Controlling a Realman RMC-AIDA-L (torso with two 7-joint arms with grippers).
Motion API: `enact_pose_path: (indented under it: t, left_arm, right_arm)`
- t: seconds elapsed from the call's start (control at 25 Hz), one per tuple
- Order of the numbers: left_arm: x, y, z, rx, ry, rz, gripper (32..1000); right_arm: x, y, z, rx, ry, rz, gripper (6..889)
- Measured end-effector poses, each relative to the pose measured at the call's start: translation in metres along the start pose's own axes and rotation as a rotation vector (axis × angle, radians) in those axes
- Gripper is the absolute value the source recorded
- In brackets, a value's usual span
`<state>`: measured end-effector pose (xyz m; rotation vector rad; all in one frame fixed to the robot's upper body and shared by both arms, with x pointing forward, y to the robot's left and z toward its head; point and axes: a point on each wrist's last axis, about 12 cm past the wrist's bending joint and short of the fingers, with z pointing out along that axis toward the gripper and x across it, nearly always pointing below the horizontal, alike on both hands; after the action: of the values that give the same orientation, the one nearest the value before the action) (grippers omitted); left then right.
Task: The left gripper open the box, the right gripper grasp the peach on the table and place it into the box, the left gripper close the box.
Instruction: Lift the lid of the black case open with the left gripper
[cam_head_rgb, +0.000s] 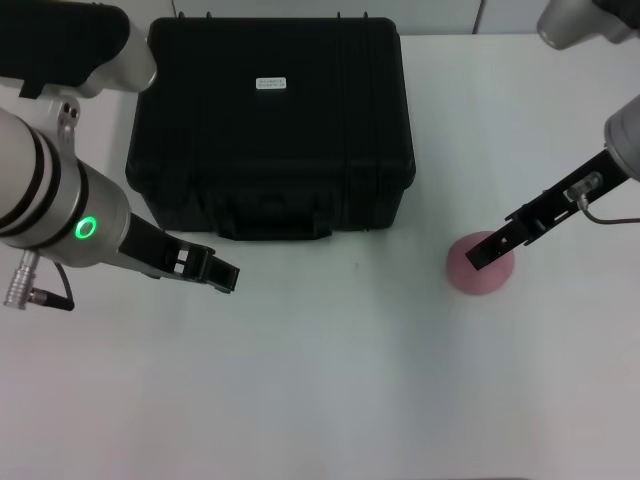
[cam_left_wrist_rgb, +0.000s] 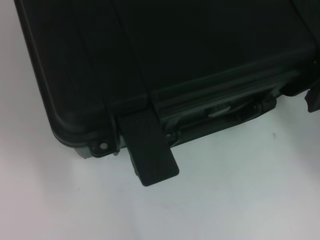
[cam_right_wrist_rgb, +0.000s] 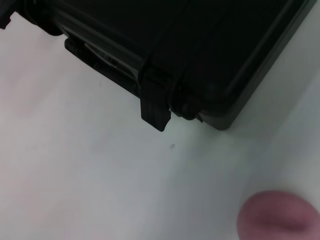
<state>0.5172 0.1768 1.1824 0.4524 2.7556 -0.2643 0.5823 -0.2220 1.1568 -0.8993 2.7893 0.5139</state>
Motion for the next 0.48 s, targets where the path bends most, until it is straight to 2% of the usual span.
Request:
enact_pose_path:
  t: [0.48]
  left_arm:
    - [-0.0003, -0.0004, 0.0005, 0.006, 0.002, 0.003, 841]
  right_arm:
    - [-0.0025, 0.0027, -0.0001, 0.001, 0.010, -0.016, 829]
